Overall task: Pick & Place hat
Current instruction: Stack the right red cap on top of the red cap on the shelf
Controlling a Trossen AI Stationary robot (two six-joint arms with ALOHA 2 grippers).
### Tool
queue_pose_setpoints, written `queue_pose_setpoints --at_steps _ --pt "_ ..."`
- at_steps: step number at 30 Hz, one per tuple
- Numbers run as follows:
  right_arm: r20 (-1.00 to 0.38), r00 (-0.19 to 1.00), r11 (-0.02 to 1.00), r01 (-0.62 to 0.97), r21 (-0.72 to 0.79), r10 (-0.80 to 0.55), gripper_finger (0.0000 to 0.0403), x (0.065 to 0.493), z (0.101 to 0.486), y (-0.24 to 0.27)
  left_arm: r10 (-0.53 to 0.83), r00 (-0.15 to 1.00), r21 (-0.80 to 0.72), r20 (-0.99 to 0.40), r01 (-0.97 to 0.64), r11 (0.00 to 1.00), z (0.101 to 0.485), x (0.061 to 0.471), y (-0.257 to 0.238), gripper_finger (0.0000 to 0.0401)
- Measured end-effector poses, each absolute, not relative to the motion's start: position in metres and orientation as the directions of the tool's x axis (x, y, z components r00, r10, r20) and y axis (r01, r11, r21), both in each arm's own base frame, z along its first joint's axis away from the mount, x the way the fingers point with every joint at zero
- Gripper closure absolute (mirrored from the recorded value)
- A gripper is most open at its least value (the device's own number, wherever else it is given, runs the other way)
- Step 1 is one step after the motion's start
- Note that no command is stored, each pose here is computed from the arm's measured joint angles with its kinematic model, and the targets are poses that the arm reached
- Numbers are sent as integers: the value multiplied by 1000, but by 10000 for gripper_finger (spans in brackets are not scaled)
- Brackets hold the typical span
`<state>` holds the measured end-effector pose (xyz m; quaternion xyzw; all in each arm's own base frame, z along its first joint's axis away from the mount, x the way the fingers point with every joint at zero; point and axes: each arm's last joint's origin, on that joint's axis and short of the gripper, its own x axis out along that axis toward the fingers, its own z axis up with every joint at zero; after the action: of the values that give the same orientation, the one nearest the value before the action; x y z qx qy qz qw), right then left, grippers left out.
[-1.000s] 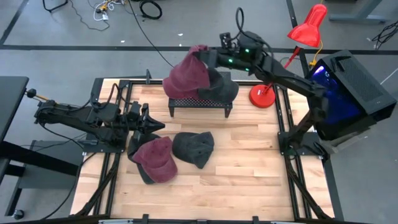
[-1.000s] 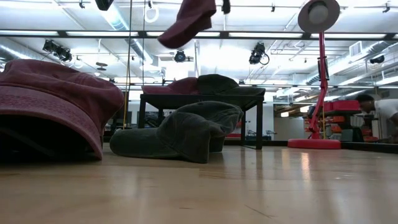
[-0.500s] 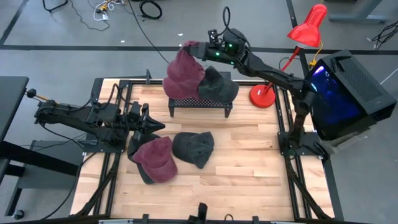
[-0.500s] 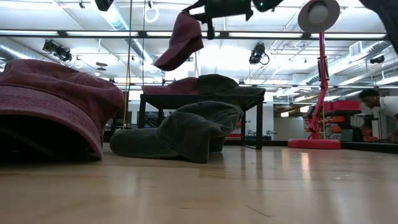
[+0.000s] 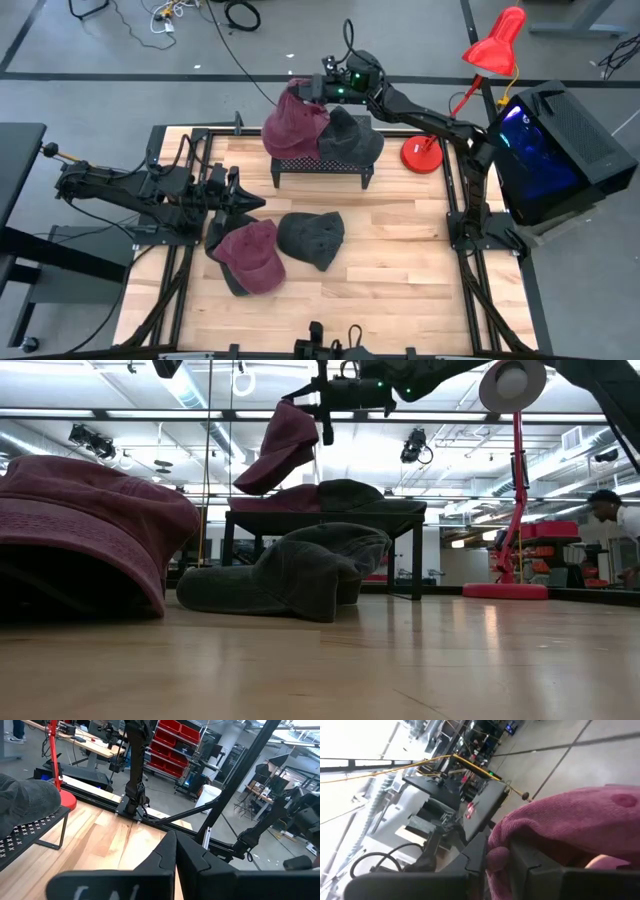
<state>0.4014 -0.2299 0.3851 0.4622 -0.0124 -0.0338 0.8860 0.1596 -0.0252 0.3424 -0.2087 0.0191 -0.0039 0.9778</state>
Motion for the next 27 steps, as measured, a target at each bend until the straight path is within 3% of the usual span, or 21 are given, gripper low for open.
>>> queue_pose_setpoints --at_steps 27 --pt "16 999 526 9 850 -44 357 404 380 -236 4 999 -406 -40 -20 914 342 160 -25 394"
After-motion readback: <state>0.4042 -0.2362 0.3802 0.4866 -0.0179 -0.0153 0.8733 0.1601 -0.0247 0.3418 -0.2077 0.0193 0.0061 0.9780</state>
